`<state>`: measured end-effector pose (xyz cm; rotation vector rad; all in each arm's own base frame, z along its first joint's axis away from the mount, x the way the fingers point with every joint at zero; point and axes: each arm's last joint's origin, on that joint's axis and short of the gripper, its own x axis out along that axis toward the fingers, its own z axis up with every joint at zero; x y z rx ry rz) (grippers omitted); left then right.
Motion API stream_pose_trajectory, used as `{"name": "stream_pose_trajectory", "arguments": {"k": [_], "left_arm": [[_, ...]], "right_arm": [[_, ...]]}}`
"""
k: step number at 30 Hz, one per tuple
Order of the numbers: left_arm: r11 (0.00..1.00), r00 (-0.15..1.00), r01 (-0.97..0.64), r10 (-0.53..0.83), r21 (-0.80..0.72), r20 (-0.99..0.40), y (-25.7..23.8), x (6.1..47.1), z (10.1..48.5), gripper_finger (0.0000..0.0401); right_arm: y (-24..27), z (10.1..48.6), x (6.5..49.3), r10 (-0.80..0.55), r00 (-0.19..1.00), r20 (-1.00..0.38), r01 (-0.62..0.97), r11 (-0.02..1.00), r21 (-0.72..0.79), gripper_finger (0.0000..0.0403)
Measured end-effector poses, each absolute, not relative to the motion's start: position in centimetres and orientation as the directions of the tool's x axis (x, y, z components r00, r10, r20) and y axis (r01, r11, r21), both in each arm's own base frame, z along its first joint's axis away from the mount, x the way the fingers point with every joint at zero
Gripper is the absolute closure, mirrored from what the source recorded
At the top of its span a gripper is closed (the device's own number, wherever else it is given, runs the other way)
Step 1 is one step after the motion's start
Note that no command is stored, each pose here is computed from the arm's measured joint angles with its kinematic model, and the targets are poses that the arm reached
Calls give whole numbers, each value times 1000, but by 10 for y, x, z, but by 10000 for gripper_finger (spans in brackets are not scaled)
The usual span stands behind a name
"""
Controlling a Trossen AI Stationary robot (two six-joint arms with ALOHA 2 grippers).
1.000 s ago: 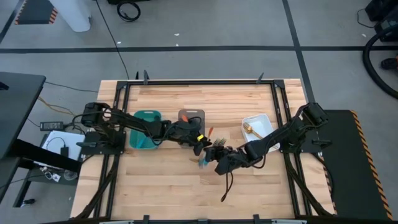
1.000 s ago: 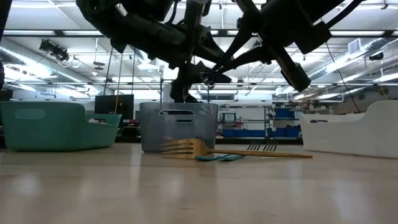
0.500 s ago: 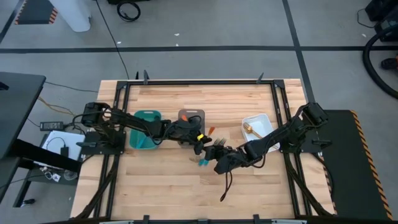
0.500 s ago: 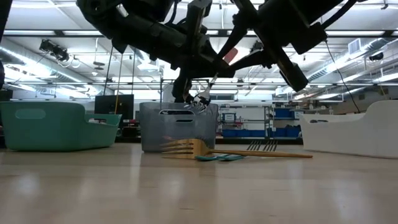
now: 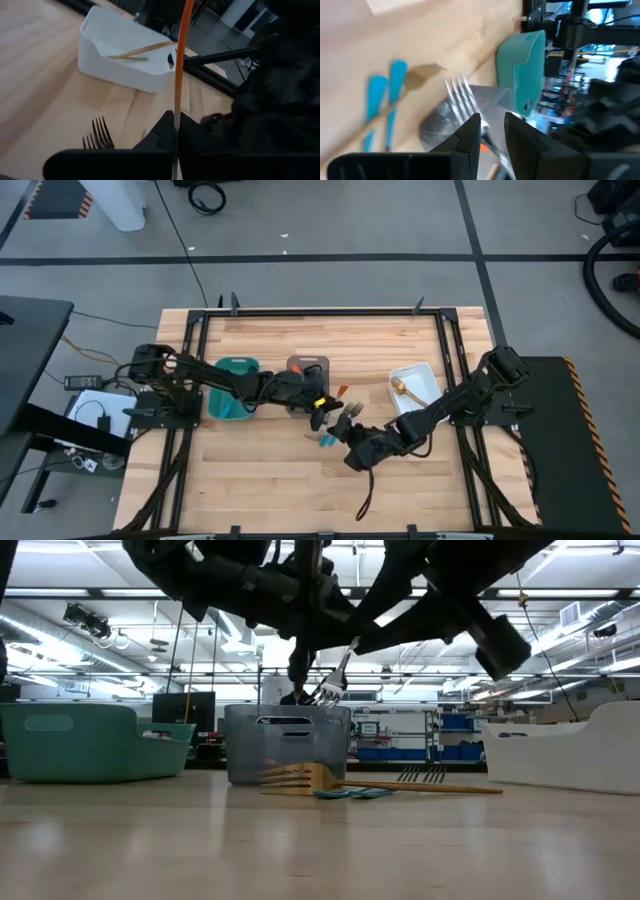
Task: Sort silverware by color (type)
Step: Put the orange fork into the black bin
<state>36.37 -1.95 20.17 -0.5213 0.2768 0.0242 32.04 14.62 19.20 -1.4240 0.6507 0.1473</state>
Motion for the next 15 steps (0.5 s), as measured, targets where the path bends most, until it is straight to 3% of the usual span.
{"name": "stream_pose_trajectory", "arguments": {"k": [5,15], "left_arm": [[909,972,-74,-26,-411,-233,-21,357,213,389],[922,968,-235,195,-307,-157,-16,317,224,389]], "right_arm": [[150,188,316,-228,800,-554,-475,323,-819,309],[148,182,308,-89,716,-692,-505,618,-602,310]]}}
